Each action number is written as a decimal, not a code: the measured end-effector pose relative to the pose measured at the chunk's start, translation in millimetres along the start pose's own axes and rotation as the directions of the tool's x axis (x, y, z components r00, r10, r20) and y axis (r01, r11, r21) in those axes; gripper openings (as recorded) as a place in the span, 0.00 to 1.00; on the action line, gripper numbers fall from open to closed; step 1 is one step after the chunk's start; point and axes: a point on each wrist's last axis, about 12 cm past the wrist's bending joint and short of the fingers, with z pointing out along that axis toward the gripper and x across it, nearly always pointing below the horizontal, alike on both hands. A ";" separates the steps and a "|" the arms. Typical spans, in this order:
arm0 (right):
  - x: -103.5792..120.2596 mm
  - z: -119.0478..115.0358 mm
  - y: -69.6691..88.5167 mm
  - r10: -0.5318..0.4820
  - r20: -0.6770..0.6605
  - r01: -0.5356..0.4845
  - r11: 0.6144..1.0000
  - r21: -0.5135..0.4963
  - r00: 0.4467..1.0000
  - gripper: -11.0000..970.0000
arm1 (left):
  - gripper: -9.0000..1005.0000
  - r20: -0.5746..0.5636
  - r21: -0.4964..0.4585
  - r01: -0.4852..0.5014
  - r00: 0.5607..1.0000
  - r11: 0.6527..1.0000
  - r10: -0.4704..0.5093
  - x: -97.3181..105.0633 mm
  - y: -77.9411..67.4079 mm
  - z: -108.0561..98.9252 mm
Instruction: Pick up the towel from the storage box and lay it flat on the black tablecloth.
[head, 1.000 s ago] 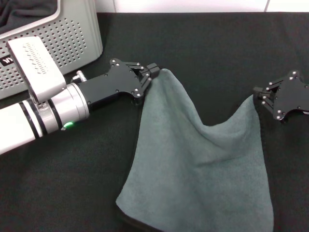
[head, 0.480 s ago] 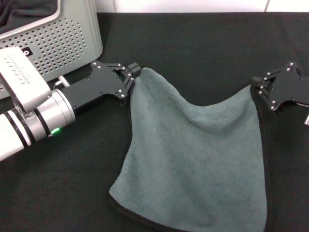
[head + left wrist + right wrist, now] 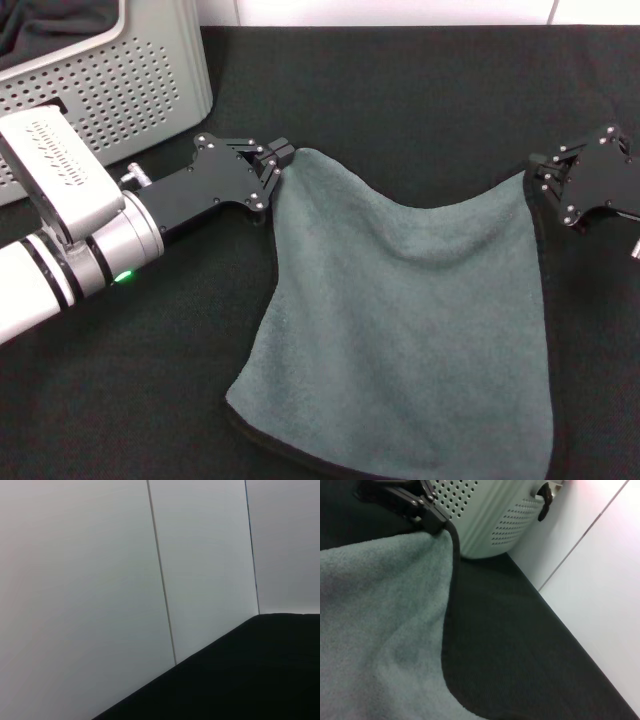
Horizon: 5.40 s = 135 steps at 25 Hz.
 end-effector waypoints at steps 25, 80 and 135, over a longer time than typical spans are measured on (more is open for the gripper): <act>-10.3 -9.1 20.7 -0.065 -0.048 0.071 0.989 0.128 0.997 0.09 | 0.02 0.043 0.019 -0.091 0.995 0.996 0.090 -7.1 -2.4 10.5; 22.4 5.1 26.9 -0.050 -0.235 0.113 0.958 0.263 0.971 0.17 | 0.18 -0.070 -0.130 -0.293 0.956 0.947 0.285 0.3 10.0 31.1; -63.2 -92.4 -13.6 0.468 0.542 -0.129 0.826 -0.548 0.698 0.92 | 0.86 0.249 0.620 0.079 0.923 0.781 -0.292 -104.0 10.9 -65.1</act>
